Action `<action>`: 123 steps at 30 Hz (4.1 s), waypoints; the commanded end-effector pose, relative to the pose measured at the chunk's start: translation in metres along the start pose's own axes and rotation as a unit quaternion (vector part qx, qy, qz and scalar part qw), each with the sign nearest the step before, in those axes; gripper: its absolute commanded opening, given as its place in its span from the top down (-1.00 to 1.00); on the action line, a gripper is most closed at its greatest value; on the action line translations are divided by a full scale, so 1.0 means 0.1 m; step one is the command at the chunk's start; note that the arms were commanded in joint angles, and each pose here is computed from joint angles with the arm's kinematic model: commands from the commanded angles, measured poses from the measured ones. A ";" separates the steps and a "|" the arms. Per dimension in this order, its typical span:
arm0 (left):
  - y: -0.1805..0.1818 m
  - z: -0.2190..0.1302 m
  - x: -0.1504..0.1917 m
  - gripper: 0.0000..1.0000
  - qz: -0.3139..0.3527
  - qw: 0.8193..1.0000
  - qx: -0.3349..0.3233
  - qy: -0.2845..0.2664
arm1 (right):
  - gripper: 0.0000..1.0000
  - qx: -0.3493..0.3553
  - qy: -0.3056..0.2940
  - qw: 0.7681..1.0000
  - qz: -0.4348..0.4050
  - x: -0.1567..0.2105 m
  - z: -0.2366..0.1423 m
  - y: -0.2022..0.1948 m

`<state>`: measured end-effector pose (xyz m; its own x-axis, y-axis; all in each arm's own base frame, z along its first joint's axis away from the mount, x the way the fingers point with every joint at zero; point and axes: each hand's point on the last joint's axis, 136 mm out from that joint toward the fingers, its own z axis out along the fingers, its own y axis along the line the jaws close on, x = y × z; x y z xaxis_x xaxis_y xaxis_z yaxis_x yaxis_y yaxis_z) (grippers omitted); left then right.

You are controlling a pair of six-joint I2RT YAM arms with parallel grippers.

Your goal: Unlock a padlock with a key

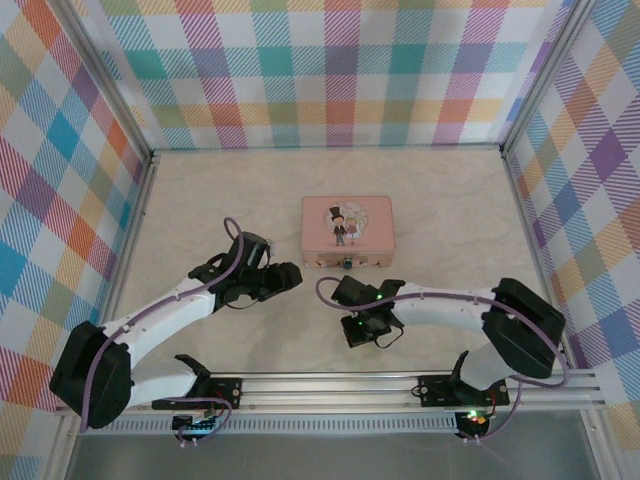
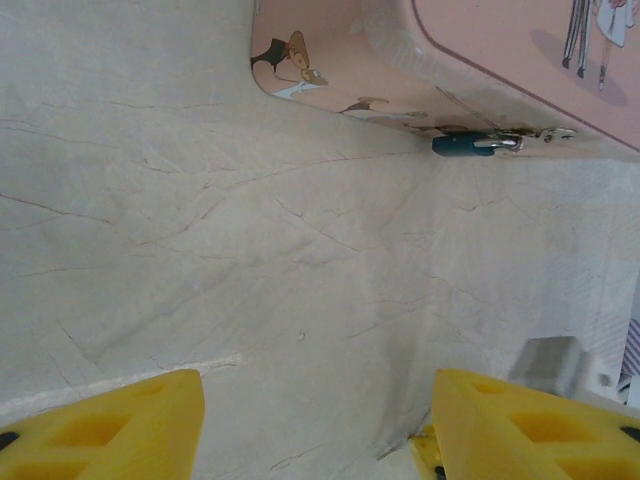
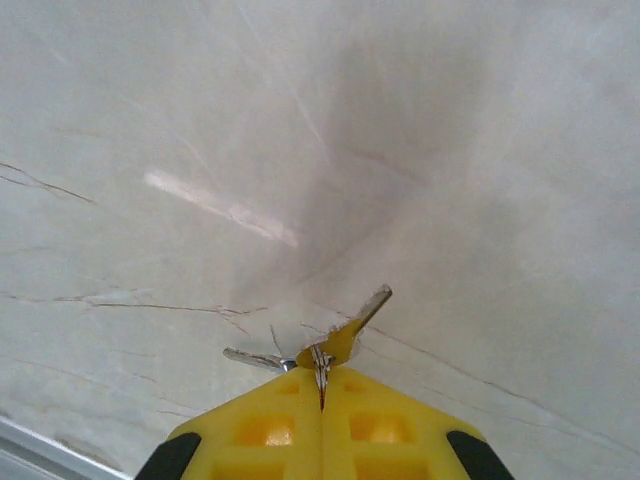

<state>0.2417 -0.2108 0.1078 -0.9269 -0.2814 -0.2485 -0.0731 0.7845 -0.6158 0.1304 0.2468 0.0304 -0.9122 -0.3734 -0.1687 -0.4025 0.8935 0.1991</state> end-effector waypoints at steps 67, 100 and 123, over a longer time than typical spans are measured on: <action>-2.54 -1.56 -0.48 -0.57 0.124 0.891 0.435 -0.038 | 1.00 0.022 -0.540 0.788 -0.296 -1.49 -3.20 0.60; -2.58 -1.60 -0.37 0.52 0.124 0.882 0.454 -0.019 | 1.00 0.031 -0.559 0.782 -0.275 -1.48 -3.16 0.50; -2.20 -1.28 -0.43 1.00 0.243 0.923 0.293 -0.051 | -0.05 -0.187 -0.484 0.850 -0.087 -1.27 -2.82 0.06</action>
<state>0.2538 -0.3016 0.3578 -0.7916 -0.1234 -0.5985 0.5256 0.3621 -0.7698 0.2380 0.2174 0.3215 -0.2866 -0.0871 -0.9541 -0.6379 0.7604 0.1222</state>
